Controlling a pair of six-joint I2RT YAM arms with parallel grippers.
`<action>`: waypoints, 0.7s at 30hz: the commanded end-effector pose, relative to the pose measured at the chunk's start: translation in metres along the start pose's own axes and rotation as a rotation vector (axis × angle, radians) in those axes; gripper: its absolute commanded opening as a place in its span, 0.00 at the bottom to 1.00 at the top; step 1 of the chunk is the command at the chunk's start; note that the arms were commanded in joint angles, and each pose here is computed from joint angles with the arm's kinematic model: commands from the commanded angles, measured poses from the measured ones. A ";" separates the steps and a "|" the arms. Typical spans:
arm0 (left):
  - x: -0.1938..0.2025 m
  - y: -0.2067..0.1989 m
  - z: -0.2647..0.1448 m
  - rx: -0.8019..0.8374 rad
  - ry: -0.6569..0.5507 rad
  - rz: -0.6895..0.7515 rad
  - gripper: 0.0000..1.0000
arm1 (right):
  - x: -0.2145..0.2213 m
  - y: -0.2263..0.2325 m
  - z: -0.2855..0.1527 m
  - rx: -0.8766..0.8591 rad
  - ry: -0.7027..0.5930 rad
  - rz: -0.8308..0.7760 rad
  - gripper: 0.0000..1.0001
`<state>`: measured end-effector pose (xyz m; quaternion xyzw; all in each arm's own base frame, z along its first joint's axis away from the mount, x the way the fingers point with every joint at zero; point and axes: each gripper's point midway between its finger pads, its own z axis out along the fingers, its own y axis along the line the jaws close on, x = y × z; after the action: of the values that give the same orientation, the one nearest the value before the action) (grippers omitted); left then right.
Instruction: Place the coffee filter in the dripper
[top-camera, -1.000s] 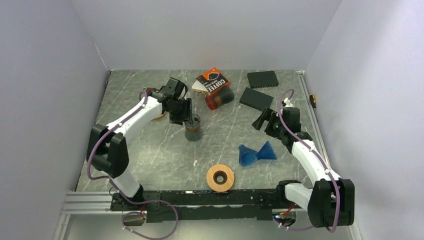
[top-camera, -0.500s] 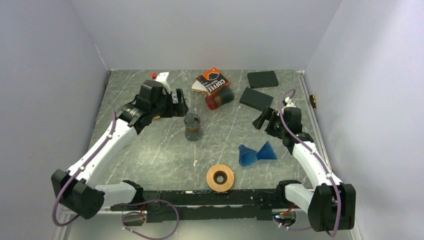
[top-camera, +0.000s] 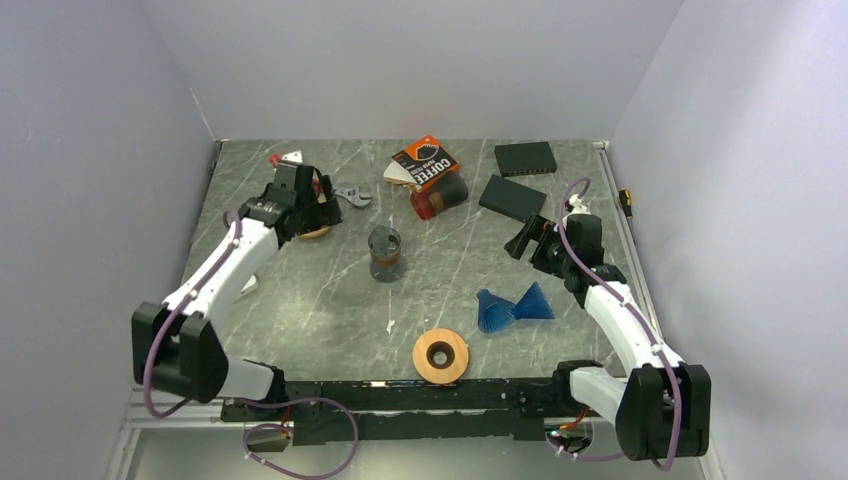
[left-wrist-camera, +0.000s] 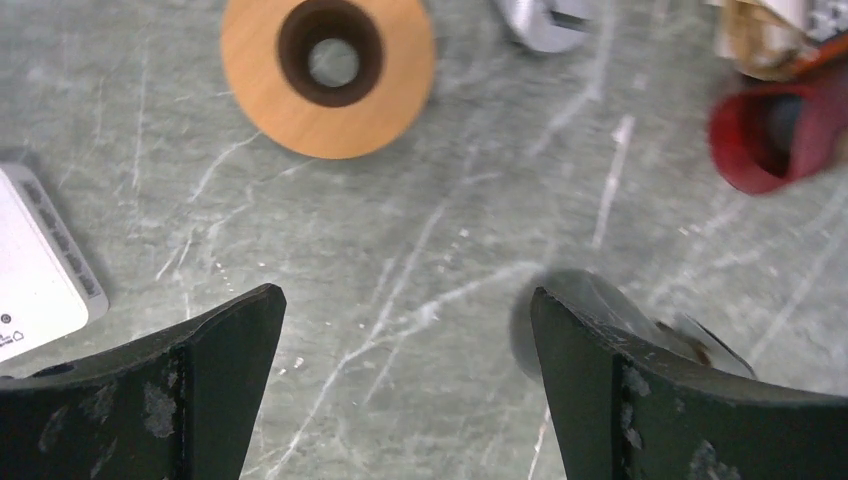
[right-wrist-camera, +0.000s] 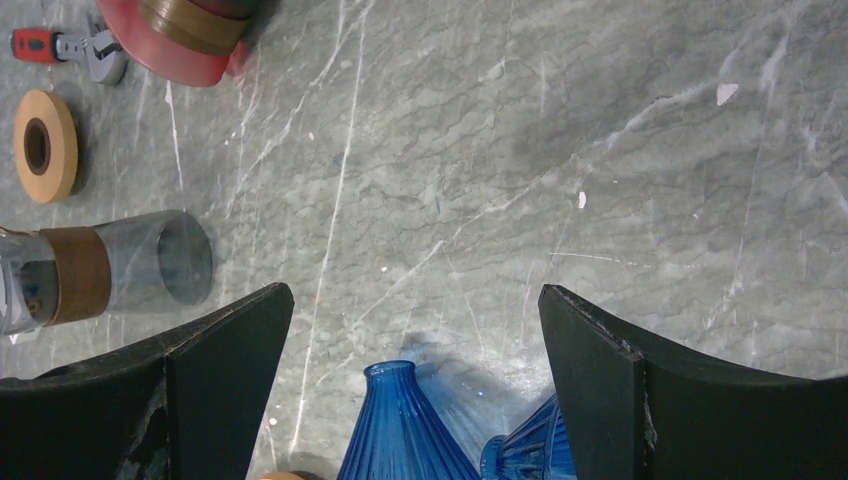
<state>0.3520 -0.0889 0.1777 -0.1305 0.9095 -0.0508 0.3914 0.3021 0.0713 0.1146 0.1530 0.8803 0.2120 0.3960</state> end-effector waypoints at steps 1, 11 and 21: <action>0.000 0.025 0.032 -0.059 0.060 -0.158 1.00 | -0.018 0.009 0.001 -0.032 -0.052 -0.019 1.00; 0.014 0.070 0.098 -0.219 0.290 -0.307 0.99 | -0.023 0.013 0.007 -0.043 -0.049 -0.008 1.00; -0.002 0.086 0.135 -0.156 0.286 -0.406 1.00 | -0.014 0.009 0.018 -0.038 -0.005 0.016 1.00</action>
<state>0.4084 -0.0049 0.0619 -0.3230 0.9222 -0.0408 0.2088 0.3084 0.0755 0.0963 0.1549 0.8892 0.2176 0.3714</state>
